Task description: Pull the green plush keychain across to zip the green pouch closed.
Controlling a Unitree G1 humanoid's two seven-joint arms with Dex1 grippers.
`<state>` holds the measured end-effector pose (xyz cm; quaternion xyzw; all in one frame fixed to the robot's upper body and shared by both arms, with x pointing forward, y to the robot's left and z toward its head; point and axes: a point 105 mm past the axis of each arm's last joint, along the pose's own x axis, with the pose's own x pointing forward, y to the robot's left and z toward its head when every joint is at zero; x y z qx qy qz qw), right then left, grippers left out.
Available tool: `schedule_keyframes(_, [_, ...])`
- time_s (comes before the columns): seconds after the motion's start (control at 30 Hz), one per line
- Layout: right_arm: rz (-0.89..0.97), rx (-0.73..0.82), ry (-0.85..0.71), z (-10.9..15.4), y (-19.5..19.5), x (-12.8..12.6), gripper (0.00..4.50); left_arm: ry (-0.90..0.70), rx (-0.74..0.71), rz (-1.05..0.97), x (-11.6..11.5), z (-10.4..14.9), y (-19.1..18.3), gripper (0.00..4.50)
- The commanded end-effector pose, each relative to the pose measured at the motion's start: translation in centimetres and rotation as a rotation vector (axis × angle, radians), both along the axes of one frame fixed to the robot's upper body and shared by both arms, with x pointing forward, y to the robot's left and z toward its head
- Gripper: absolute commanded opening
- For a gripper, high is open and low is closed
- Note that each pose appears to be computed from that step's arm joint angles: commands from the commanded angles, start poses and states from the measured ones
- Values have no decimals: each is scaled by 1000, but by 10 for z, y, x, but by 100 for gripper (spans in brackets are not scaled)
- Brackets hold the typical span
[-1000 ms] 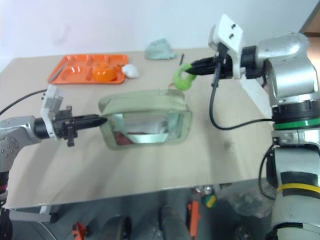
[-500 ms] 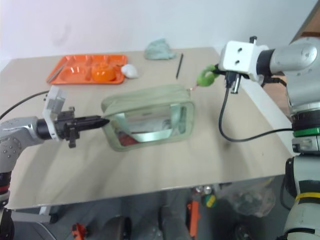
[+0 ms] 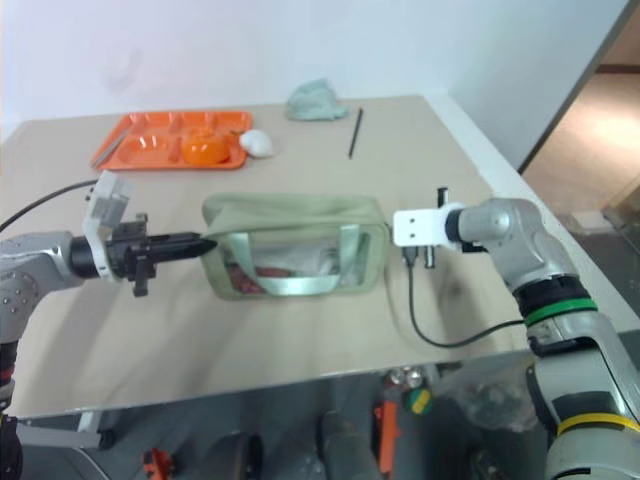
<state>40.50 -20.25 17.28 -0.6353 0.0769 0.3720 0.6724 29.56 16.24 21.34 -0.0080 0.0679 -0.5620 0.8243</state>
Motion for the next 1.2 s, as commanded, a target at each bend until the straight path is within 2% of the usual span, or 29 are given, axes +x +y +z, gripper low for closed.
schedule_keyframes(0.03, [3, -39, -13, -7, 2, 5, 2, -31, 16, 3, -1, 10, 4, 0])
schedule_keyframes(0.1, [38, -41, 8, -15, 11, 2, 2, -29, 17, 3, -2, 10, 4, 0])
schedule_keyframes(0.2, [104, 52, 117, -24, 30, -12, 2, -28, 16, 4, -1, 10, 5, 0])
schedule_keyframes(0.3, [175, 232, 258, -17, 54, -33, 2, -27, 14, 2, 0, 9, 3, 0])
schedule_keyframes(0.4, [213, 315, 336, -5, 60, -49, 2, -24, 12, 3, 1, 8, 3, 0])
schedule_keyframes(0.47, [193, 332, 330, 2, 56, -49, 2, -23, 11, 3, 1, 8, 3, 0])
schedule_keyframes(0.6, [88, 365, 260, 21, 36, -32, 2, -21, 9, 8, 0, 5, 3, 0])
schedule_keyframes(0.73, [20, 573, 222, 67, 19, -23, 2, -22, 1, 25, 0, 5, 6, 0])
schedule_keyframes(0.77, [17, 604, 236, 72, 17, -25, 50, -28, 5, 36, 0, 5, 7, 0])
schedule_keyframes(0.87, [21, 652, 296, 77, 11, -35, 116, -32, 1, 73, 3, 4, 13, 0])
schedule_keyframes(0.9, [22, 661, 313, 78, 9, -39, 164, -28, -5, 90, 4, 4, 15, 37])
schedule_keyframes(1.0, [14, 702, 346, 81, 4, -47, 258, 6, -32, 143, 10, 5, 23, 133])
schedule_keyframes(1.17, [-44, 773, 393, 85, -16, -64, 433, 9, -67, 202, 5, 15, 39, 307])
schedule_keyframes(1.2, [-52, 786, 401, 85, -21, -69, 450, 4, -77, 210, 2, 19, 44, 328])
